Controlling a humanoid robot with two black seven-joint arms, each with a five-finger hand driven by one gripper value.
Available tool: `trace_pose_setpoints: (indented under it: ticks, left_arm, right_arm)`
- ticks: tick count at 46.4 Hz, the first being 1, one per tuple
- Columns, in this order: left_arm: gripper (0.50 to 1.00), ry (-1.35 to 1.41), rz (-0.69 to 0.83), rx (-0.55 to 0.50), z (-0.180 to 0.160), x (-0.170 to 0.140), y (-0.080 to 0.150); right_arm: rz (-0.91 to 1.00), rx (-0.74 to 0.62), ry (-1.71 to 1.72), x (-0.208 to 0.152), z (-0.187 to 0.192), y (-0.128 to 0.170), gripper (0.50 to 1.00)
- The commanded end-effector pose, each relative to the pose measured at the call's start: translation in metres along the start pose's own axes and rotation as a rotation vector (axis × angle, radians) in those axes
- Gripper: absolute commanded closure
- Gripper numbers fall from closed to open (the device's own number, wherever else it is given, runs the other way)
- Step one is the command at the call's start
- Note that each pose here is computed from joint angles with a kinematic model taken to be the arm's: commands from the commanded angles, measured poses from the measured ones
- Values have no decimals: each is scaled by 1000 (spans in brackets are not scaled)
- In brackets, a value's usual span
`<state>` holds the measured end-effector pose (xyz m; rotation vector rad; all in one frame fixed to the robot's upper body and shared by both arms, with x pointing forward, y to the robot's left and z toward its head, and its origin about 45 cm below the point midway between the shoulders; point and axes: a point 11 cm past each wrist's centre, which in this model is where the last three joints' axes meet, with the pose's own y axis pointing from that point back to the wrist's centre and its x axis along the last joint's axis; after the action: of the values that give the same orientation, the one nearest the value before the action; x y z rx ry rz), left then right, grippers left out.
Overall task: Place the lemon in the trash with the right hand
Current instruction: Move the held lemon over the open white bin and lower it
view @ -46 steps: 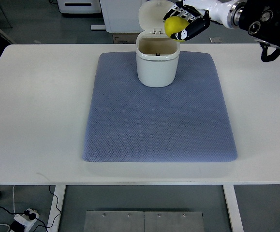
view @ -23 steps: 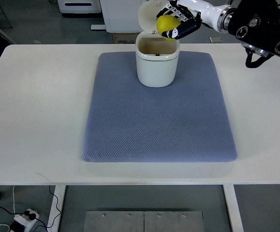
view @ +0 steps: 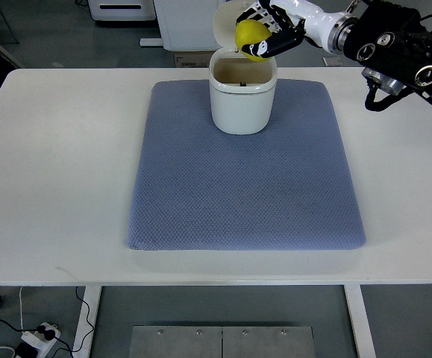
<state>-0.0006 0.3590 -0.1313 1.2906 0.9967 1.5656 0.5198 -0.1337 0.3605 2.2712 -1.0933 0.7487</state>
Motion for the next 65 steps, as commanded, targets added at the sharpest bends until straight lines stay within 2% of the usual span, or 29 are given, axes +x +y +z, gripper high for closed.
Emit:
trace_pose_setpoints:
  ticks: [1,10,25,65]
  left_arm:
    - [500,0,0,0,0,0,0]
    - [500,0,0,0,0,0,0]
    - [500,0,0,0,0,0,0]
    - [500,0,0,0,0,0,0]
  right_arm:
    - [-4,1,2,-7,0,-3,1000]
    - [-7,4,-1,-18,-2,-10,1000]
    - [49,25,-62,-6,-5,-13,1000]
    - [72,-14,-134,-27,27,-16,1000]
